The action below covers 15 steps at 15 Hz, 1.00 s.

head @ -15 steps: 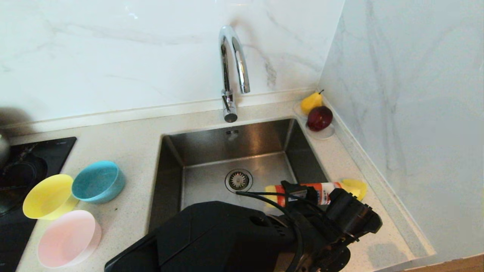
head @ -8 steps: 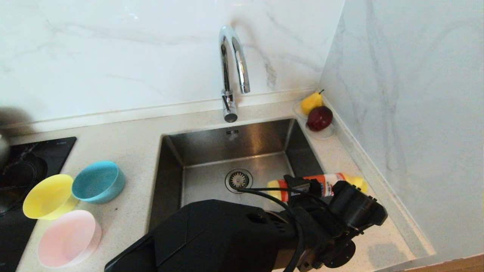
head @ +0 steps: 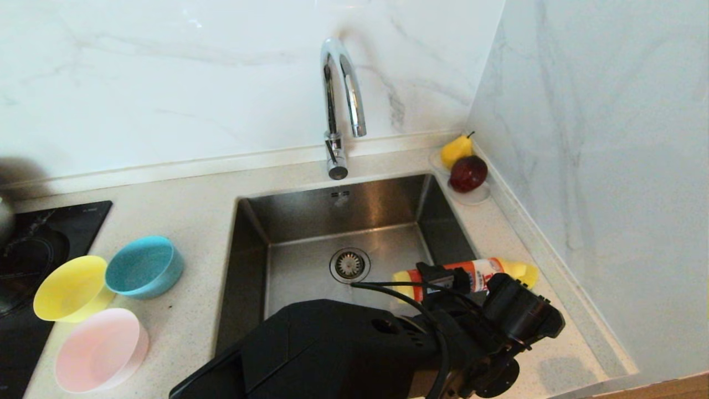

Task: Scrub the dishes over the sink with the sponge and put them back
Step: Place the dish soap on the table

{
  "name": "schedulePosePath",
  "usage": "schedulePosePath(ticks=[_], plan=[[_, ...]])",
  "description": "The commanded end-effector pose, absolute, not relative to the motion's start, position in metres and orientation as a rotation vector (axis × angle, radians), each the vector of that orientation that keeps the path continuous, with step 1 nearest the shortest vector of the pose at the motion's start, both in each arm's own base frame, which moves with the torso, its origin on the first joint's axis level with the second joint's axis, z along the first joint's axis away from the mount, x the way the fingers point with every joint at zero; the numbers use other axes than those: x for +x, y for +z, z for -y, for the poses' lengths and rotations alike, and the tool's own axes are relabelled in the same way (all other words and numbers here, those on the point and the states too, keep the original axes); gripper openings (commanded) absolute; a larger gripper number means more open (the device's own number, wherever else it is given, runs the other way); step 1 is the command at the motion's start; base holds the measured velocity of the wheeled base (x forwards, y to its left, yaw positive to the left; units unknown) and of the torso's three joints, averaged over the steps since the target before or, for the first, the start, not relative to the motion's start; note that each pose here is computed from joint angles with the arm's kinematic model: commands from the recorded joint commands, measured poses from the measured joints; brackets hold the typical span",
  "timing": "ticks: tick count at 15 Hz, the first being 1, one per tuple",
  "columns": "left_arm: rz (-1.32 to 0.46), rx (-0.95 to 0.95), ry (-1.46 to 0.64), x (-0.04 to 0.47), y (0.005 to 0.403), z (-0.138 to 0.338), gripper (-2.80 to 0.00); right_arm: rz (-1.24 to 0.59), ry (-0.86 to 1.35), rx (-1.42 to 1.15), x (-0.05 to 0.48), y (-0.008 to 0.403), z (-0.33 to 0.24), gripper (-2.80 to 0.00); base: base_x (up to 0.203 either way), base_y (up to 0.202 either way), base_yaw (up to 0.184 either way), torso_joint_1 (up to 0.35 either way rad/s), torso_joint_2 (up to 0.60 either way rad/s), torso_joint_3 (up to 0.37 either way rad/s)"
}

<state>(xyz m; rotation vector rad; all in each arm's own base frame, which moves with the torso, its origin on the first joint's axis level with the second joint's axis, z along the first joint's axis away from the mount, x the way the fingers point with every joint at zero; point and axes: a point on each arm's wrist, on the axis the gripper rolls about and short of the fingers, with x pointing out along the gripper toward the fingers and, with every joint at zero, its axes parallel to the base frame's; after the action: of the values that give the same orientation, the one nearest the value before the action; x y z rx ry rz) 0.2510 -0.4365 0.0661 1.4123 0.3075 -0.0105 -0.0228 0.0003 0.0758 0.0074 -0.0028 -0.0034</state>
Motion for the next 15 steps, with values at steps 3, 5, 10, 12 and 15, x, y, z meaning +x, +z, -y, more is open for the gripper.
schedulePosePath(ticks=[3, 5, 10, 12, 15], plan=[[-0.296, 1.29, -0.025, 0.251, 0.068, 0.438, -2.8, 0.002, -0.003, 0.008, -0.023, 0.076, 0.0, -2.8, 0.0, 0.0, 0.0, 0.0, 0.0, 0.0], [-0.285, 1.187, -0.028, 0.248, 0.083, 0.435, -2.8, 0.002, -0.003, 0.008, -0.023, 0.076, 0.0, -2.8, 0.0, 0.0, 0.0, 0.0, 0.0, 0.0], [-0.248, 1.013, -0.015, 0.239, 0.119, 0.43, -2.8, 0.002, -0.003, 0.008, -0.023, 0.076, 0.0, -2.8, 0.0, 0.0, 0.0, 0.0, 0.0, 0.0], [-0.238, 0.947, -0.017, 0.236, 0.127, 0.429, -2.8, 0.002, -0.003, 0.008, -0.023, 0.076, 0.0, -2.8, 0.0, 0.0, 0.0, 0.0, 0.0, 0.0], [-0.252, 0.944, -0.017, 0.234, 0.124, 0.428, -2.8, 0.002, -0.003, 0.008, -0.023, 0.076, 0.0, -2.8, 0.0, 0.0, 0.0, 0.0, 0.0, 0.0]])
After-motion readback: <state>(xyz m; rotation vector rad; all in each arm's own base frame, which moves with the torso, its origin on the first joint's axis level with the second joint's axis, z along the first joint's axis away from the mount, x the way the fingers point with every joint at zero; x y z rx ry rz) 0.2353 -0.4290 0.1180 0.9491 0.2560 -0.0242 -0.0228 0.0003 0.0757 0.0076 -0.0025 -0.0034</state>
